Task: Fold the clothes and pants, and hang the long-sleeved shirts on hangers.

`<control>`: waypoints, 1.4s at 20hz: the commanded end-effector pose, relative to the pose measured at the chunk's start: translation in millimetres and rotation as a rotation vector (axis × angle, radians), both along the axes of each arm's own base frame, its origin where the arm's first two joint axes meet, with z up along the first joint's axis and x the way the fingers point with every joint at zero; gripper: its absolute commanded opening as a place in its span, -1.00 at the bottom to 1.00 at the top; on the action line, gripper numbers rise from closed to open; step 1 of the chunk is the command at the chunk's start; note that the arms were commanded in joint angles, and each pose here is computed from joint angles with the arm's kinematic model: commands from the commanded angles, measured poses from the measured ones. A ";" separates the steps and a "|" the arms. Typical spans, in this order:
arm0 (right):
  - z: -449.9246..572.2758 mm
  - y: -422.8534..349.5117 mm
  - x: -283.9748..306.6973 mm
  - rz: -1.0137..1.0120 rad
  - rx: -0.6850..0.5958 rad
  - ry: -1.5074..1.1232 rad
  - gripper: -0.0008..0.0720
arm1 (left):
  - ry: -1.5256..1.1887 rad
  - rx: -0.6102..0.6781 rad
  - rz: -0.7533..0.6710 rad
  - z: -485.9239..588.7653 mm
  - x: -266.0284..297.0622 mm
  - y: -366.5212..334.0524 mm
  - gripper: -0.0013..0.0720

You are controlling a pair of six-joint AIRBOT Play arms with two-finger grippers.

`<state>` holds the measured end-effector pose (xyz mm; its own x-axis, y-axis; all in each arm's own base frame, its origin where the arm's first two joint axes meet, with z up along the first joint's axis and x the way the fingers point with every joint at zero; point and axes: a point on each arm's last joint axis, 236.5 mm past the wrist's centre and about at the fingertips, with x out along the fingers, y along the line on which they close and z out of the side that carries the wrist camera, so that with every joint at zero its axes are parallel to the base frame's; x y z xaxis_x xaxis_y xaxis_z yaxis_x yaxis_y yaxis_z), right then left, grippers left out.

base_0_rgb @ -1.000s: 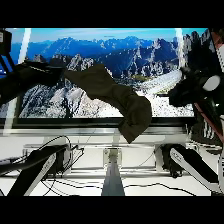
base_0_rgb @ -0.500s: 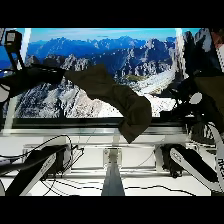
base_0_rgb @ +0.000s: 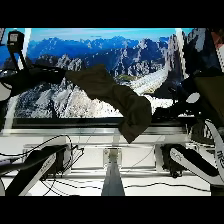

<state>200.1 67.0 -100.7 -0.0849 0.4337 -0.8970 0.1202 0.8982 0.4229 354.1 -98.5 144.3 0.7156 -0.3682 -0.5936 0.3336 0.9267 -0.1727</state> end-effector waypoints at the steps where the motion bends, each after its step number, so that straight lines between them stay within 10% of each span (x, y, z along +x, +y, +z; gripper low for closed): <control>1: -10.4 14.6 -7.7 0.000 0.079 0.083 0.21 | 0.001 0.000 0.001 -0.4 0.2 0.1 0.58; 6: -22.5 15.6 -0.9 -0.010 0.086 0.077 0.01 | -0.001 0.015 0.003 -1.5 0.8 2.8 0.58; 8: -21.5 18.8 4.8 -0.002 0.103 0.045 -0.55 | -0.001 0.021 0.011 -2.0 1.5 5.7 0.58; 11: -8.0 40.2 20.5 0.024 0.215 -0.049 -0.87 | 0.020 -0.021 0.086 -4.4 8.5 18.5 0.58; 16: 56.2 65.2 68.4 0.024 0.349 -0.338 -0.95 | 0.131 -0.086 0.242 -36.1 25.7 55.0 0.58; 28: 181.7 -23.4 73.6 0.088 -0.209 -0.821 -0.95 | 0.541 -0.247 0.382 -207.3 63.4 46.5 0.58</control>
<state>276.9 72.2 65.1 0.5219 0.4110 -0.7475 -0.2938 0.9093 0.2948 406.1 -43.7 -26.1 0.4777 -0.2897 -0.8294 -0.1520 0.9026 -0.4028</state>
